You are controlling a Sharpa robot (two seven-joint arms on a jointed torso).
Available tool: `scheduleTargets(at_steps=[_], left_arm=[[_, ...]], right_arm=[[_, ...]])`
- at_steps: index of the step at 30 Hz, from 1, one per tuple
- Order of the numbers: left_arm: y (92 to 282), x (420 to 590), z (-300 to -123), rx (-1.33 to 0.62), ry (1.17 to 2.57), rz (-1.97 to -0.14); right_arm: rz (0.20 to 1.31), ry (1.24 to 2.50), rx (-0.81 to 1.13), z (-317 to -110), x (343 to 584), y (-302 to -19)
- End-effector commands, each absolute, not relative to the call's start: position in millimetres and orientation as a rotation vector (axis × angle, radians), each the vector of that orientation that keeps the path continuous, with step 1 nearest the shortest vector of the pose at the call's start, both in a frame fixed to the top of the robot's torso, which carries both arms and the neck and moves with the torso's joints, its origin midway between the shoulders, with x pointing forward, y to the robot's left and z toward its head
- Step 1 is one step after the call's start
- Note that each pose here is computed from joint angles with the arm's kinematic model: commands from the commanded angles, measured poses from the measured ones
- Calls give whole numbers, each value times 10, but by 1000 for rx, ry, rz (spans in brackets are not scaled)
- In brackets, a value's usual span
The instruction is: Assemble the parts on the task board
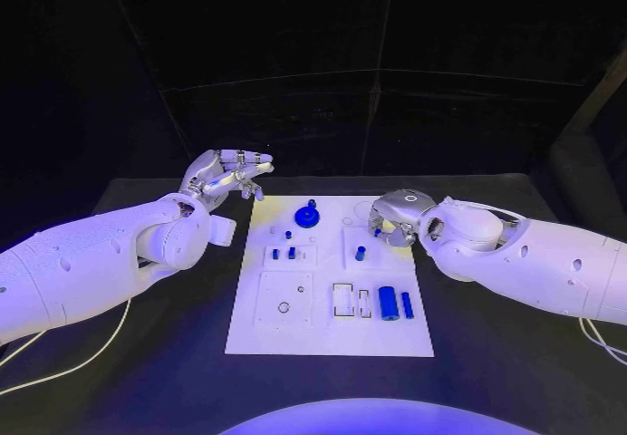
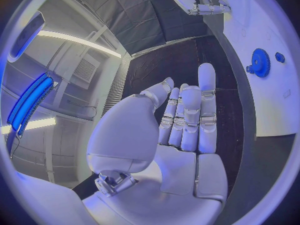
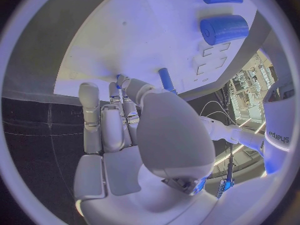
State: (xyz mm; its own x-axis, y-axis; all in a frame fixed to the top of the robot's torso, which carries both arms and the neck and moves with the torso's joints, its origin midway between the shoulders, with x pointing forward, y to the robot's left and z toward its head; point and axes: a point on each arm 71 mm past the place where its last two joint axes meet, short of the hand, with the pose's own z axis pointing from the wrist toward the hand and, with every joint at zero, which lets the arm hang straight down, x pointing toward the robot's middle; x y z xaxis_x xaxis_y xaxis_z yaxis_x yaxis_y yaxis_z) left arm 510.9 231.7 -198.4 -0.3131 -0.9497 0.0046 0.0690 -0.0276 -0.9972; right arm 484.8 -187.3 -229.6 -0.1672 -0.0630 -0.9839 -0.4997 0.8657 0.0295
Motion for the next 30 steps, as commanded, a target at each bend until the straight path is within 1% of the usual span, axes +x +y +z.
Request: scheduleTargets(at_steps=[1,13,19,26,30], left_arm=[[2311,5112,-1975,-1001,1376,-1500],[2330,5119,-1977,-1002,1373,-1494],[2343,5117,-1976,-1003,1372,-1491],[2333,5110,-1973,-1003,1374,-1493],[2313,5103,-1970,-1002,1377,-1499]], right_arm=[[421,1649,-424,-2226,4821,-1862],[450,1614,-395,-2119,4737,-1907],[486,1597,-367,-1978,4670,-1894],[598,1550,-329,-1725,4522,-1695],[665,1549,-336,-1656,4437,-1503]])
